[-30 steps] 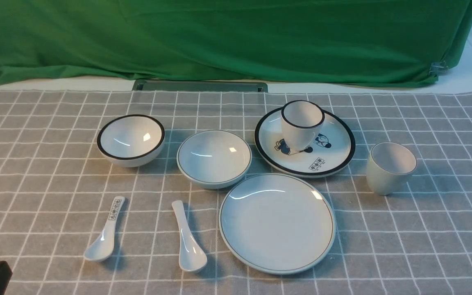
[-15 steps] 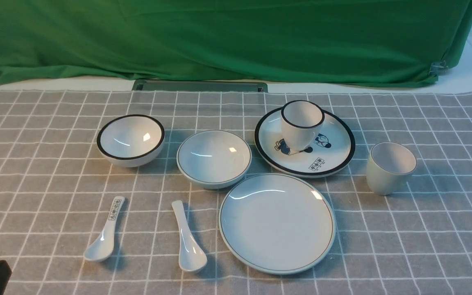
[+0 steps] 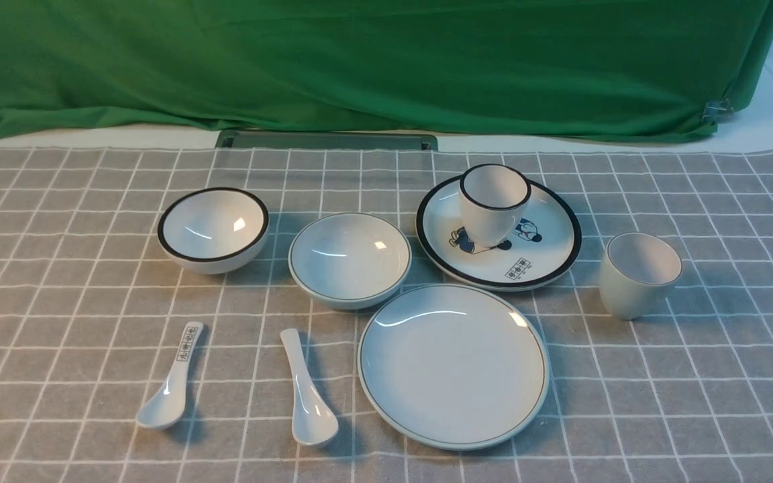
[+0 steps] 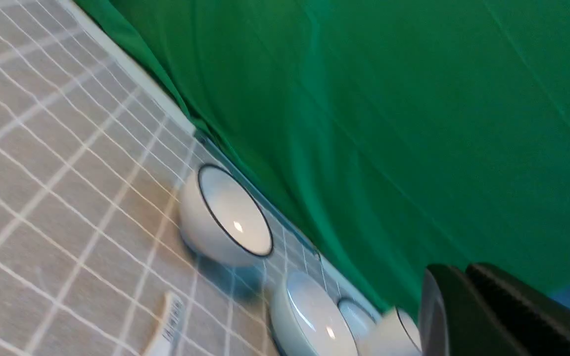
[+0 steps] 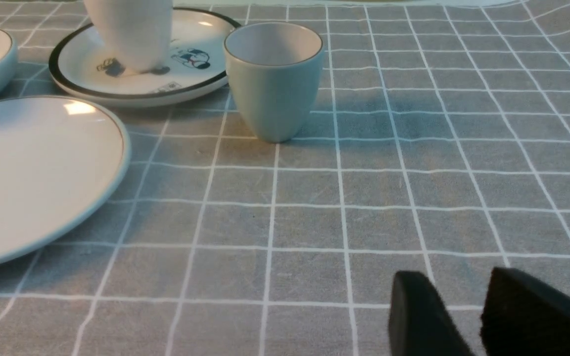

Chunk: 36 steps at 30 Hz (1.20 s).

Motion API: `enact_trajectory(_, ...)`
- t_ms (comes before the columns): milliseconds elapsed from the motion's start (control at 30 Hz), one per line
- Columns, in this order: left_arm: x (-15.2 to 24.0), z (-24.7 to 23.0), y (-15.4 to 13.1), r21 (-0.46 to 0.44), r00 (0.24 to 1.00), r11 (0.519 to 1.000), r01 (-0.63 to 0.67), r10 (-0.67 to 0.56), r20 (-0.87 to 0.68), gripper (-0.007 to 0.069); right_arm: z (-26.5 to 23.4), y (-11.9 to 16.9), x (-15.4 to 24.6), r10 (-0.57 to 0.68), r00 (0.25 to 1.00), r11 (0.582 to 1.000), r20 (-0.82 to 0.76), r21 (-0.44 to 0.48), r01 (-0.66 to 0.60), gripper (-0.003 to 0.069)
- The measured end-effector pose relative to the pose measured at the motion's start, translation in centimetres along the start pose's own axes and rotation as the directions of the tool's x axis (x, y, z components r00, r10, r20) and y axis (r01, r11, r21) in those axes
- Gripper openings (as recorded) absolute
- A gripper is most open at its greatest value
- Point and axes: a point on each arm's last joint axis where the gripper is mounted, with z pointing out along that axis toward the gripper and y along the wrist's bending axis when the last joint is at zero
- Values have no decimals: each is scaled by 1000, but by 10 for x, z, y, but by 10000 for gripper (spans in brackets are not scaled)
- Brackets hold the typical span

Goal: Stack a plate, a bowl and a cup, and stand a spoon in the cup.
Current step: Use the left arm to grab a blue rice bowl

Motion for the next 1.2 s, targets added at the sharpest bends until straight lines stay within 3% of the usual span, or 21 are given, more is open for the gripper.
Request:
enact_trajectory(100,-13,2,-28,38,984,990,-134,138,-112,17,0,0,0,-2,1000,1000,0,-5,2,242)
enact_trajectory(200,-32,19,-62,117,885,935,-335,355,-303,17,0,0,0,-2,1000,1000,0,-5,2,242)
enact_trajectory(267,-37,34,-74,168,800,904,-393,427,-422,17,0,0,0,-2,1000,1000,0,-5,2,242)
enact_trajectory(300,-39,48,-78,201,734,888,-414,456,-504,17,0,0,0,-2,1000,1000,0,-5,2,242)
enact_trajectory(333,-40,47,-80,213,727,882,-420,468,-502,17,0,0,0,-2,1000,1000,0,-5,2,242)
enact_trajectory(367,-42,66,-84,248,656,872,-423,483,-579,17,0,0,0,-2,1000,1000,3,-5,2,242)
enact_trajectory(467,-41,88,-88,297,579,857,-421,506,-639,17,0,0,-1,-1,1000,1000,14,-4,1,242)
enact_trajectory(500,-35,103,-93,365,492,825,-431,554,-671,17,0,0,-3,32,999,999,31,-6,-31,242)
enact_trajectory(567,-30,113,-98,412,429,801,-434,586,-687,17,0,0,-6,101,993,995,68,-12,-100,242)
enact_trajectory(733,8,154,-115,591,143,673,-444,705,-695,17,-3,-2,-22,372,899,928,233,-81,-363,242)
enact_trajectory(767,9,155,-116,597,134,667,-445,709,-693,17,-3,-2,-24,383,891,924,245,-81,-375,242)
enact_trajectory(800,21,169,-121,635,63,634,-442,728,-683,17,-4,-2,-28,469,839,883,276,-127,-452,239)
enact_trajectory(867,33,190,-125,666,-7,602,-441,740,-673,17,-6,-1,-30,535,807,845,248,-151,-514,208)
enact_trajectory(900,33,193,-127,669,-9,596,-443,744,-668,17,-6,-1,-31,535,809,845,242,-148,-514,197)
enact_trajectory(1000,52,238,-125,695,-115,550,-463,740,-662,19,-25,4,-67,403,909,910,101,-148,-387,95)
enact_trajectory(1067,62,267,-121,736,-196,489,-469,754,-626,37,-48,9,-107,187,982,965,-14,-186,-186,62)
enact_trajectory(1200,81,311,-107,804,-326,375,-462,771,-547,129,-71,13,-154,-105,979,952,-175,-302,48,62)
